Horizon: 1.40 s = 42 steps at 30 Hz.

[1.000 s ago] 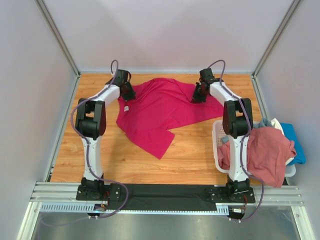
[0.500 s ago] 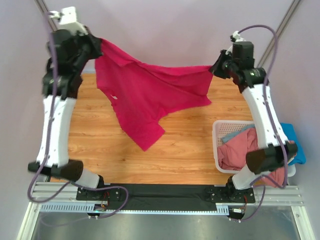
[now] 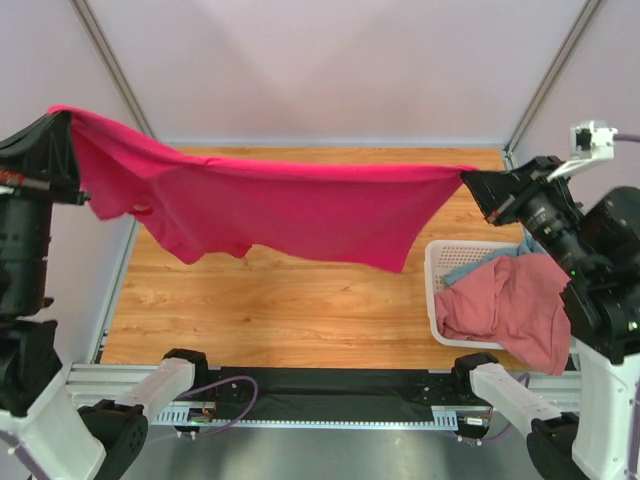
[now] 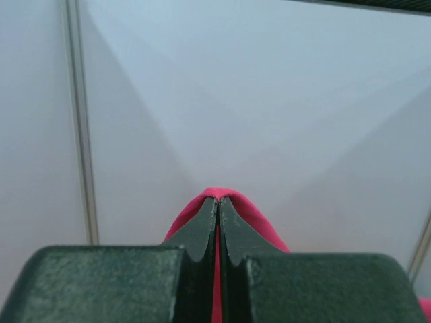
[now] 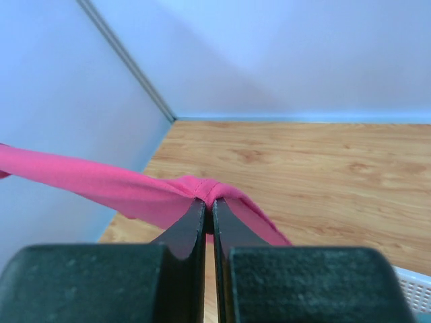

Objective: Fold and stack the t-shirts
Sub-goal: Flatten the tshirt out

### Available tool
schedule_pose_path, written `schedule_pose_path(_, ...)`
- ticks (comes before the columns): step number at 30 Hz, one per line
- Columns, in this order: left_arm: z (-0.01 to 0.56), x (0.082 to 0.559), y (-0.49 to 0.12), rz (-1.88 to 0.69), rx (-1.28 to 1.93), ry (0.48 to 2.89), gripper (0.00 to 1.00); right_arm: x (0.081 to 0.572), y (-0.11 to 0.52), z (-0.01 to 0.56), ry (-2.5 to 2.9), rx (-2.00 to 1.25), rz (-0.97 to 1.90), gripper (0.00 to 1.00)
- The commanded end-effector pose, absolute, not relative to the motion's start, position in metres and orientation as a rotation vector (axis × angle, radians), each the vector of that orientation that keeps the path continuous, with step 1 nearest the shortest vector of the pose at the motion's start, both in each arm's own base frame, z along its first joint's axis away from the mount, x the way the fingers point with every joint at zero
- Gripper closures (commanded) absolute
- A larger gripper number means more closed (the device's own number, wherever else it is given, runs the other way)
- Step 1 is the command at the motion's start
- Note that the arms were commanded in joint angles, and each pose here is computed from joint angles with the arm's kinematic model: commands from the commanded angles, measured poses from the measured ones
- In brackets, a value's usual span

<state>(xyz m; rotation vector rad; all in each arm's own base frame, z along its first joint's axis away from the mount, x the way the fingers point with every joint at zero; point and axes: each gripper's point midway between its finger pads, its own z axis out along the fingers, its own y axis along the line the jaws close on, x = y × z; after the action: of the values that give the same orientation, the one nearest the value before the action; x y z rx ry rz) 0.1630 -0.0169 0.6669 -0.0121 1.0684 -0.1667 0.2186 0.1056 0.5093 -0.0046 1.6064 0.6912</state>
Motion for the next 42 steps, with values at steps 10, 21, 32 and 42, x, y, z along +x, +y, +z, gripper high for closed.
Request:
schedule_pose_path(10, 0.626, 0.230, -0.021, -0.048, 0.072, 1.207, 1.00, 0.248, 0.133, 0.443, 1.789, 0.053, 0.840, 1.00)
schedule_pose_path(21, 0.363, 0.467, -0.062, -0.113, 0.270, 1.789, 1.00, 0.396, 0.139, 0.263, 2.106, 0.142, 0.614, 1.00)
schedule_pose_path(32, 0.167, 0.600, -0.075, -0.337, 0.290, 2.101, 1.00, 0.481, 0.122, 0.128, 2.412, 0.190, 0.439, 1.00)
schedule_pose_path(42, 0.134, 0.624, -0.069, -0.330, 0.129, 2.167, 0.98, 0.504, 0.097, 0.089, 2.498, 0.261, 0.378, 1.00)
